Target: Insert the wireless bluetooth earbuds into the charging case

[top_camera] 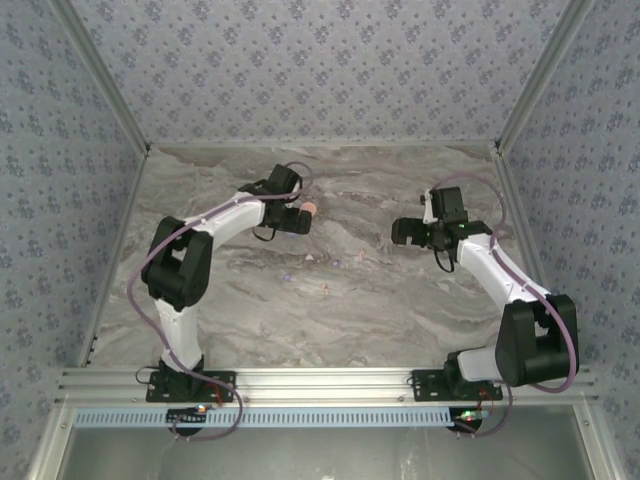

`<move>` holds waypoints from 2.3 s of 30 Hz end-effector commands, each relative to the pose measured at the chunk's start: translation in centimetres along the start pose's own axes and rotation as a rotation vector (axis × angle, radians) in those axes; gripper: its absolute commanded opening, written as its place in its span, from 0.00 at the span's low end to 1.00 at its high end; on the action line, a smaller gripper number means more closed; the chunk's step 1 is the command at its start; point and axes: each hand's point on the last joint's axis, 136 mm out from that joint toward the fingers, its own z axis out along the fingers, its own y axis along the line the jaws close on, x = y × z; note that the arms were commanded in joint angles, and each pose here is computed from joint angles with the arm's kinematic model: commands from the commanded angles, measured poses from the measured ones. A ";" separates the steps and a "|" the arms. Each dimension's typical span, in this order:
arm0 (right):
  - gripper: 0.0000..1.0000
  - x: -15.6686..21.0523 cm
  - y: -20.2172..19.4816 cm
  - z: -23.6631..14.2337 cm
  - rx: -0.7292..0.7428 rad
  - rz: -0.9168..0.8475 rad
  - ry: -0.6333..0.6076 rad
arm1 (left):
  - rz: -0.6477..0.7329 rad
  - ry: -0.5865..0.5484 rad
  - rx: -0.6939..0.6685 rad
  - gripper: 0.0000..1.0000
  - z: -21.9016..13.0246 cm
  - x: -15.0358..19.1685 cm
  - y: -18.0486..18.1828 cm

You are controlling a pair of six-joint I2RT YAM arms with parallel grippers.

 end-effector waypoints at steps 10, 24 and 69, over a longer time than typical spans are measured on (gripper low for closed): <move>1.00 0.0 -0.2 0.2 0.037 0.024 0.039 | 0.010 0.097 -0.006 0.75 3.6 0.3 -1.0; 1.00 0.2 0.2 0.6 0.032 0.024 0.050 | 0.022 0.126 -0.044 0.57 4.7 0.9 -0.6; 0.96 -0.4 11.8 5.9 -0.266 -0.104 0.251 | -0.226 0.024 0.297 0.69 -2.8 4.0 -4.5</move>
